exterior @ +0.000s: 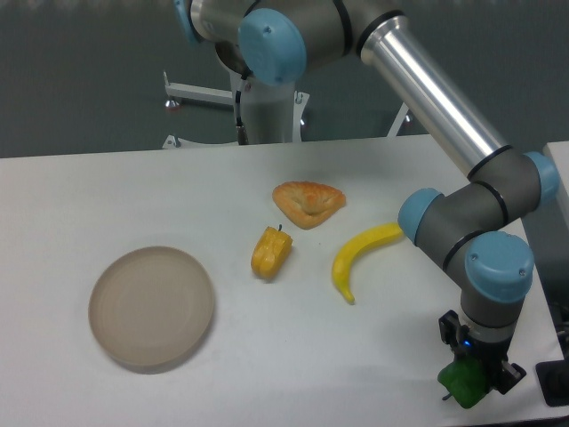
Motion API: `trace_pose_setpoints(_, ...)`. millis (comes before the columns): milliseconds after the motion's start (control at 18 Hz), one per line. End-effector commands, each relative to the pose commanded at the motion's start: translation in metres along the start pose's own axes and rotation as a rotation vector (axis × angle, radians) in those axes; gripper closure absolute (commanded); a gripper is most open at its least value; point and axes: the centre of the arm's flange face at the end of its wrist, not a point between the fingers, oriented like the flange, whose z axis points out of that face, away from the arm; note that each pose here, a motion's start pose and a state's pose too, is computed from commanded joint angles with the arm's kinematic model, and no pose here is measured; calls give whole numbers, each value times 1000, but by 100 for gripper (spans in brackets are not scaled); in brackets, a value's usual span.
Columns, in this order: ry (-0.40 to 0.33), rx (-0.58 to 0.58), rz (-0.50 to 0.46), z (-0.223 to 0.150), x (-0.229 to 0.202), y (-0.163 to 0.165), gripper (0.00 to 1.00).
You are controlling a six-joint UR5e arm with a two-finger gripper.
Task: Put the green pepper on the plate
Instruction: 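Lift the held green pepper slightly with the gripper, then carry the green pepper across the table over the beige plate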
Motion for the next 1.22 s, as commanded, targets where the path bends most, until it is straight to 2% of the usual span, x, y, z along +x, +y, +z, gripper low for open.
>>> trace_pose_setpoints(278, 2, 2, -8, -5, 2, -2, 62)
trace_pose_setpoints(389, 5, 13, -30, -13, 8, -17, 63)
trace_pose_setpoints(556, 29, 16, -66, -28, 22, -19, 63)
trace_pose_setpoints(833, 63, 21, -213, -67, 61, -49, 63)
trace_pose_setpoints(944, 90, 21, -242, -83, 89, -67, 63)
trace_pose_setpoints(1056, 114, 18, -336, -100, 121, -79, 63)
trace_pose_setpoints(1222, 159, 56, -412, -123, 161, -111, 63)
